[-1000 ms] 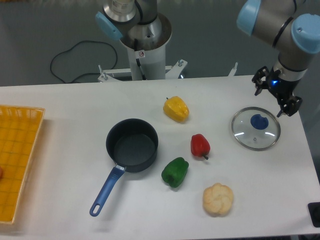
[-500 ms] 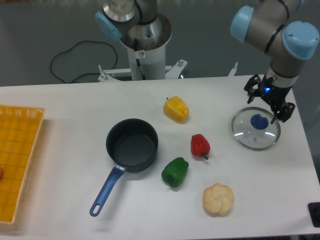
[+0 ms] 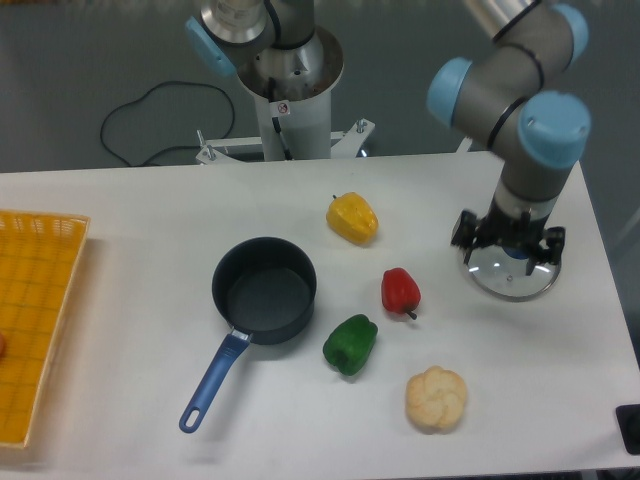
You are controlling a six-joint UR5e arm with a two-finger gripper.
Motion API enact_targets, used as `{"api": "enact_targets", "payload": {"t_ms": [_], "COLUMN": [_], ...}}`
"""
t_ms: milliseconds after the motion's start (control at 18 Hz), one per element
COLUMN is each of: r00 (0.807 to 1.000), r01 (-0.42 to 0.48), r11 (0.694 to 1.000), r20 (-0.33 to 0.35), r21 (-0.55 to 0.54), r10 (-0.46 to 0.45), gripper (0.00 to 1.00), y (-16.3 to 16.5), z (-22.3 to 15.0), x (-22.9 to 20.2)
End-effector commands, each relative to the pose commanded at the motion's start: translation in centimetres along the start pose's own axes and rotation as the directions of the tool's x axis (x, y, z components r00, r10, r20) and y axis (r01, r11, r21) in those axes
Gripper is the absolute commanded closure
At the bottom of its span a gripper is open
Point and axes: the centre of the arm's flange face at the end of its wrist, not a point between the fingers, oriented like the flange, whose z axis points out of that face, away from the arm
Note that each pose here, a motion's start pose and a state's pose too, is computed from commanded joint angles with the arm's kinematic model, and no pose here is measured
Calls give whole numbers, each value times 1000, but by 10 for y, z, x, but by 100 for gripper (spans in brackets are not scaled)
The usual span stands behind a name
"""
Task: Pick up the bread
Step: 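Move the open gripper from above the glass lid toward the bread roll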
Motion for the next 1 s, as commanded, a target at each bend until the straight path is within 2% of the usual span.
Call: {"api": "enact_targets", "payload": {"t_ms": [167, 333, 500, 667, 1000], "r00": [998, 988, 980, 973, 980], "r01": [60, 150, 197, 228, 201], "r11": [998, 988, 979, 972, 979], "r20": [-3, 16, 21, 21, 8], "r21": [2, 35, 52, 52, 36], "r10": [-60, -151, -198, -230, -201], "gripper": [0, 0, 0, 0, 0], "y": [-18, -42, -56, -72, -93], "z": [8, 22, 32, 39, 60], "x": [11, 21, 24, 35, 67]}}
